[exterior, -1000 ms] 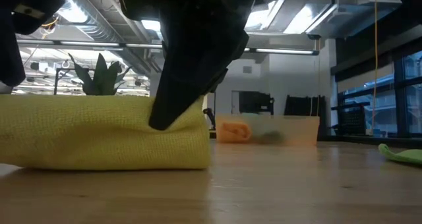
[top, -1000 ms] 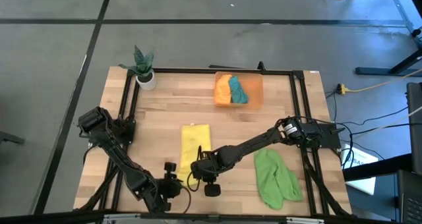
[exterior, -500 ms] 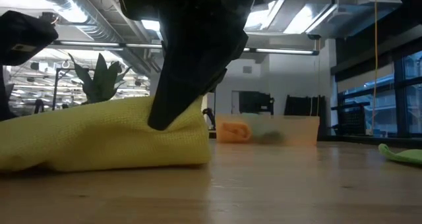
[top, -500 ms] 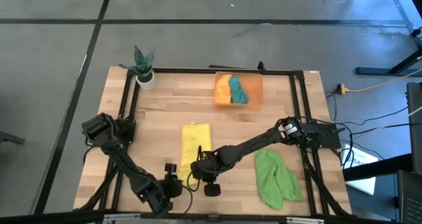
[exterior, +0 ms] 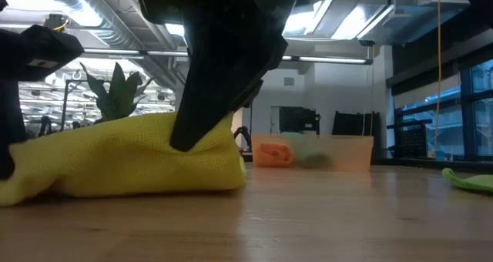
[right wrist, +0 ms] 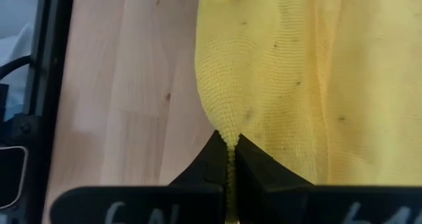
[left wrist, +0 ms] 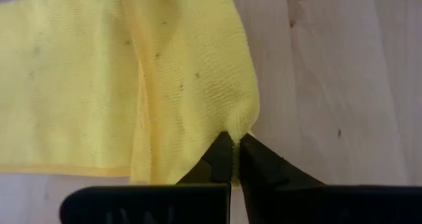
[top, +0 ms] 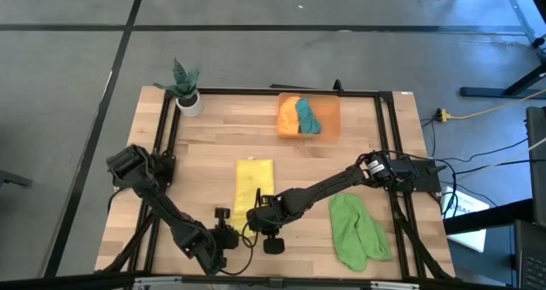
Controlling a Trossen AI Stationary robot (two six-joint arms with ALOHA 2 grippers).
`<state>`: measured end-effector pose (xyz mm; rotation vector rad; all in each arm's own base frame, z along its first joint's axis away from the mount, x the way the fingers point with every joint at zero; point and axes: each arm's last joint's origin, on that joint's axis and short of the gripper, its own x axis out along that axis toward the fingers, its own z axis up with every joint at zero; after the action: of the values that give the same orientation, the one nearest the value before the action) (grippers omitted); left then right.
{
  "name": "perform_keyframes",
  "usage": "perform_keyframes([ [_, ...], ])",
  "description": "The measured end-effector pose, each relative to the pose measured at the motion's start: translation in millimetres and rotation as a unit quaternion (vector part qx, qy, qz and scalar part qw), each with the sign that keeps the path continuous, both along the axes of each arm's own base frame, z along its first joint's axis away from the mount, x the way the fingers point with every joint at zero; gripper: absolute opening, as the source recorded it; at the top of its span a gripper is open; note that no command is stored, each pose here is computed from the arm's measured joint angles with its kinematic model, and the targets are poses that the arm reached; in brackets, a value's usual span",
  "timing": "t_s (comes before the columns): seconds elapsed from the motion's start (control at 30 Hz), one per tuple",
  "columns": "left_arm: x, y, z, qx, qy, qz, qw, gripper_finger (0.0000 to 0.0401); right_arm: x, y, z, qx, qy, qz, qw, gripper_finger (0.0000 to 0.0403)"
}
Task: Roll microfiber towels into tight, uniform cylinder then place into a basket
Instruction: Roll the yellow microfiber towel
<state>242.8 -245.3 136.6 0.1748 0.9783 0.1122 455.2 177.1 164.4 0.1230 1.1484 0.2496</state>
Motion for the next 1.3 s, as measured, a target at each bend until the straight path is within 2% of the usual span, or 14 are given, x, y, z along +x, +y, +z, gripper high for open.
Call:
perform_keyframes([
  [0.2, -6.3, 9.7, 22.3, 0.001, 0.008, 0.001, 1.0, 0.0002, -1.1, 0.8, 0.6, 0.026, 0.014, 0.013, 0.999, 0.001],
  [0.47, 1.3, 30.7, 52.6, -0.083, 0.06, -0.036, 0.994, 0.0001, -4.2, -4.3, 23.3, 0.05, 0.001, 0.029, 0.998, 0.001],
  [0.57, 10.3, 41.7, 52.9, -0.106, 0.088, -0.05, 0.989, 0.0, -1.4, -12.6, 25.3, 0.092, 0.016, 0.025, 0.995, 0.001],
  [0.7, 21.5, 58.0, 52.2, -0.106, 0.107, -0.065, 0.986, 0.0, 1.8, -27.0, 24.1, 0.13, 0.037, 0.019, 0.991, 0.001],
  [0.87, 33.1, 76.6, 51.7, -0.09, 0.115, -0.085, 0.986, 0.0, -0.9, -41.7, 20.5, 0.131, 0.073, 0.021, 0.988, 0.001],
  [1.0, 39.3, 92.9, 50.0, -0.063, 0.121, -0.075, 0.988, 0.0, -3.5, -57.6, 18.7, 0.093, 0.093, 0.003, 0.991, 0.001],
  [1.3, 44.5, 109.0, 45.7, -0.039, 0.142, -0.074, 0.986, 0.0, -2.3, -78.2, 12.1, 0.058, 0.089, 0.009, 0.994, 0.001],
])
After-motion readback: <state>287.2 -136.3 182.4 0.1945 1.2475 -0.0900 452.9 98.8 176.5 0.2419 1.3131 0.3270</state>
